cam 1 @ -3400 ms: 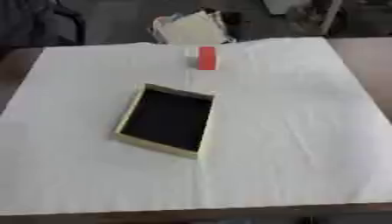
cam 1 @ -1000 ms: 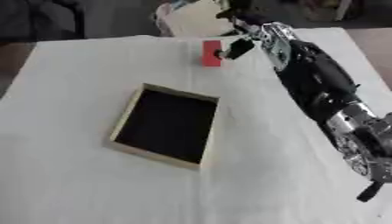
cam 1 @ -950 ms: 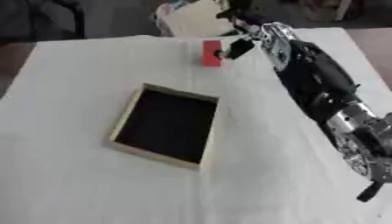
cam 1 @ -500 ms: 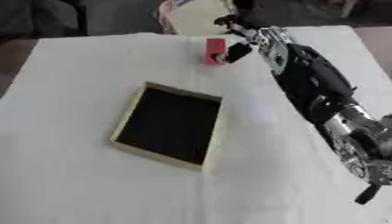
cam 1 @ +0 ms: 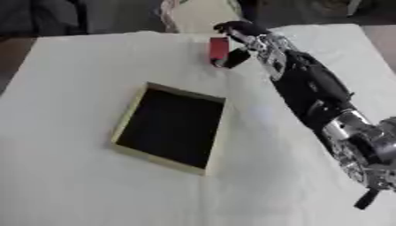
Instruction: Pick up objects on the table and place them in the box.
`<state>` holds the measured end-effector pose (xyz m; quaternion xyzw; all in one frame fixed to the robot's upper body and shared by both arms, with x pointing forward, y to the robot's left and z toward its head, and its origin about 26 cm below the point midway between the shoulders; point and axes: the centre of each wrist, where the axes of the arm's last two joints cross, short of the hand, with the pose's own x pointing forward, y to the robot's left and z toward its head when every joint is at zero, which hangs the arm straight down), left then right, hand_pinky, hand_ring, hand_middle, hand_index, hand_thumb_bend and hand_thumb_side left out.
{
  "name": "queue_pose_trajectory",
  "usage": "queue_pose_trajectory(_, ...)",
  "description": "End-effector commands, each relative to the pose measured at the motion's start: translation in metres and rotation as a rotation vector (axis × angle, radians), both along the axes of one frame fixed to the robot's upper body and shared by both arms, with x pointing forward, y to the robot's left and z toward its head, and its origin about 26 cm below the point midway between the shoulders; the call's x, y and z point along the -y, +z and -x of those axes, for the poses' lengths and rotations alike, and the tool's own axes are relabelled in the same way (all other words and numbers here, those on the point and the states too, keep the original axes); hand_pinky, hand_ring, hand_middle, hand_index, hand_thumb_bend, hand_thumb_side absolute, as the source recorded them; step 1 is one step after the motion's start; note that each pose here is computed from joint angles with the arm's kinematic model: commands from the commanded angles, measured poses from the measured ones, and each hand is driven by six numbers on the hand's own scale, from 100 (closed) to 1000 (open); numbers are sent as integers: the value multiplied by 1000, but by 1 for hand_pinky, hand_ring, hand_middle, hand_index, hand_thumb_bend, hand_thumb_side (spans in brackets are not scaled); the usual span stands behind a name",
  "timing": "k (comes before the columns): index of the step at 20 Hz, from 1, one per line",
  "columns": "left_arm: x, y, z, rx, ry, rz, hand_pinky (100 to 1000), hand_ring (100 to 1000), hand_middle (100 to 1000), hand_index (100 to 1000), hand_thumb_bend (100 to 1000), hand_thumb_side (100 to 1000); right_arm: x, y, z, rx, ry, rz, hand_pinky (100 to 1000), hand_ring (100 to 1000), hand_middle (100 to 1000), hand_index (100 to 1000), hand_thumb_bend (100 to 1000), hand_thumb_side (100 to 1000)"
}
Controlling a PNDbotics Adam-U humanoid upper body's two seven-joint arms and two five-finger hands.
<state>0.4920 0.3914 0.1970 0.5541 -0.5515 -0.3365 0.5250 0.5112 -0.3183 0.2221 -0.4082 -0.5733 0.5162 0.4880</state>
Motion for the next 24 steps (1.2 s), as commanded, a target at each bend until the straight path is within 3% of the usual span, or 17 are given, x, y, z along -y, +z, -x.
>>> queue_pose_trajectory(1, -6, 20, 0, 46, 4, -5, 817, 771, 771, 849, 448, 506, 8, 15, 1, 42, -16, -4, 766, 869, 797, 993, 252, 297)
queue_pose_trajectory(2, -6, 19, 0, 45, 4, -5, 817, 771, 771, 849, 448, 506, 8, 15, 1, 48, -15, -7, 755, 852, 753, 983, 156, 221)
queue_pose_trajectory(3, -6, 19, 1, 44, 4, -5, 817, 771, 771, 849, 448, 506, 8, 14, 1, 56, -14, -12, 753, 848, 744, 982, 124, 203)
queue_pose_trajectory(4, -6, 18, 1, 42, 5, -5, 817, 771, 771, 849, 448, 506, 8, 14, 1, 64, -14, -18, 741, 829, 687, 969, 100, 147)
queue_pose_trajectory(6, -7, 17, 1, 40, 7, -5, 817, 771, 771, 849, 449, 505, 7, 15, 1, 80, -12, -27, 729, 810, 624, 957, 100, 119)
queue_pose_trajectory(9, -9, 15, 2, 34, 11, -6, 818, 771, 771, 849, 449, 505, 6, 16, 1, 102, 0, -42, 718, 795, 584, 949, 100, 133)
queue_pose_trajectory(10, -9, 14, 2, 31, 14, -9, 818, 771, 771, 849, 449, 505, 5, 17, 1, 107, 7, -46, 715, 791, 574, 946, 100, 203)
queue_pose_trajectory(11, -10, 13, 3, 28, 16, -9, 818, 771, 771, 849, 449, 505, 3, 19, 2, 114, 19, -50, 713, 789, 569, 945, 100, 153)
queue_pose_trajectory(14, -15, 8, 5, 15, 28, -12, 818, 771, 771, 849, 448, 505, -5, 27, 3, 123, 83, -55, 714, 789, 564, 945, 100, 159)
queue_pose_trajectory(18, -22, 1, 9, -5, 46, -18, 818, 770, 771, 849, 449, 506, -21, 46, 9, 122, 225, -47, 714, 785, 561, 945, 100, 167)
queue_pose_trajectory(24, -29, -2, 13, -16, 61, -30, 818, 771, 771, 849, 449, 508, -67, 66, 31, 83, 553, 60, 729, 792, 571, 945, 100, 187)
